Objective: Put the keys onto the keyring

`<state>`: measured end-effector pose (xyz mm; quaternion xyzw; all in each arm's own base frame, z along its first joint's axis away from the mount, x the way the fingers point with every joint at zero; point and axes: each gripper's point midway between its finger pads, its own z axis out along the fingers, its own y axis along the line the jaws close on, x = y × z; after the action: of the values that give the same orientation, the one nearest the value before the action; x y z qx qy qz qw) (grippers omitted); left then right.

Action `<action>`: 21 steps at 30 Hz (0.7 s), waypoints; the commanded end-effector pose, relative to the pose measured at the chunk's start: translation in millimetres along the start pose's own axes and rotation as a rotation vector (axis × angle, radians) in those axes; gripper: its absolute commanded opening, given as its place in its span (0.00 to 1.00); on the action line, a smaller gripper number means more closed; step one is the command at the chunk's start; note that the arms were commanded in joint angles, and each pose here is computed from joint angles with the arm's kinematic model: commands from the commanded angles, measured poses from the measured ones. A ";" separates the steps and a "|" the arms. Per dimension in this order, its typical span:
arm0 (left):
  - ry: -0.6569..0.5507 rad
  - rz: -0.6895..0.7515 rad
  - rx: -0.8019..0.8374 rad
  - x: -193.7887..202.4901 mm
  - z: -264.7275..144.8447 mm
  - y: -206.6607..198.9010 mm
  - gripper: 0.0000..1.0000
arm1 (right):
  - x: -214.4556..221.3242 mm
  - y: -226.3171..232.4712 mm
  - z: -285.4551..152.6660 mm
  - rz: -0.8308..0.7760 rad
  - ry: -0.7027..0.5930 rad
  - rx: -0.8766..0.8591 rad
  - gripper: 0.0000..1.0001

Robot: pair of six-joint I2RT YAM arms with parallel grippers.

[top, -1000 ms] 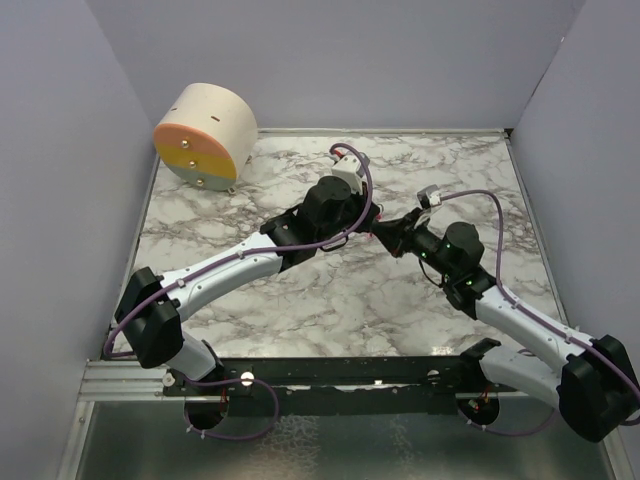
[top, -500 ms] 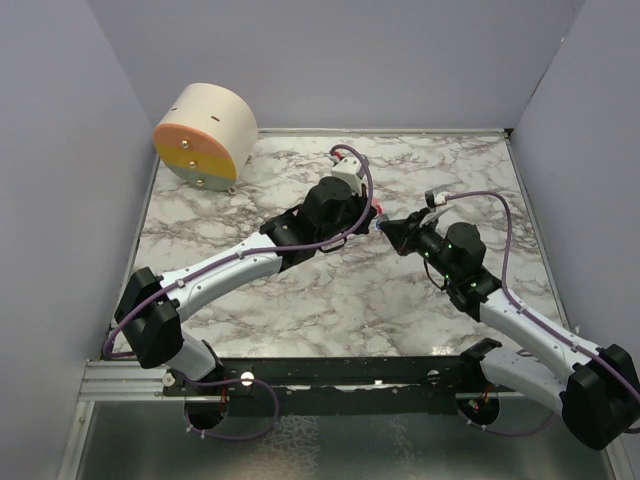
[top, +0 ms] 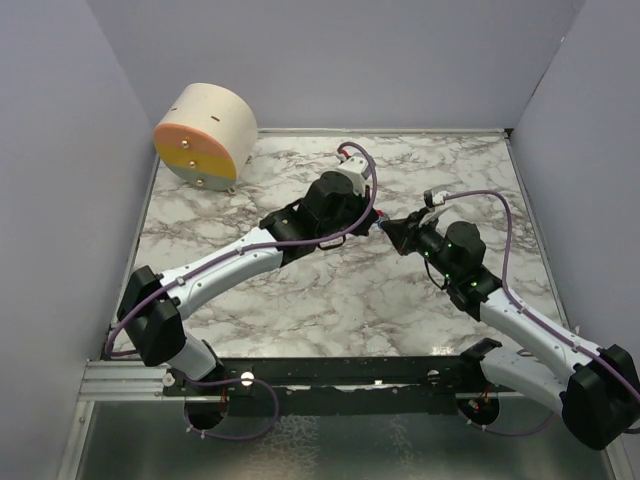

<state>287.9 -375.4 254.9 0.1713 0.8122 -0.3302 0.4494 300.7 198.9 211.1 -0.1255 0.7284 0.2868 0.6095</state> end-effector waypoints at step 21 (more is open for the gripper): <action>0.011 0.025 -0.130 -2.1 -2.9 26.0 0.26 | -31.1 -9.7 -2.7 -0.103 -0.009 0.070 0.01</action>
<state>287.2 -380.9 234.8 0.1982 0.8269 -0.3183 0.4192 298.1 192.1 214.1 -0.1469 0.7341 0.2595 0.6101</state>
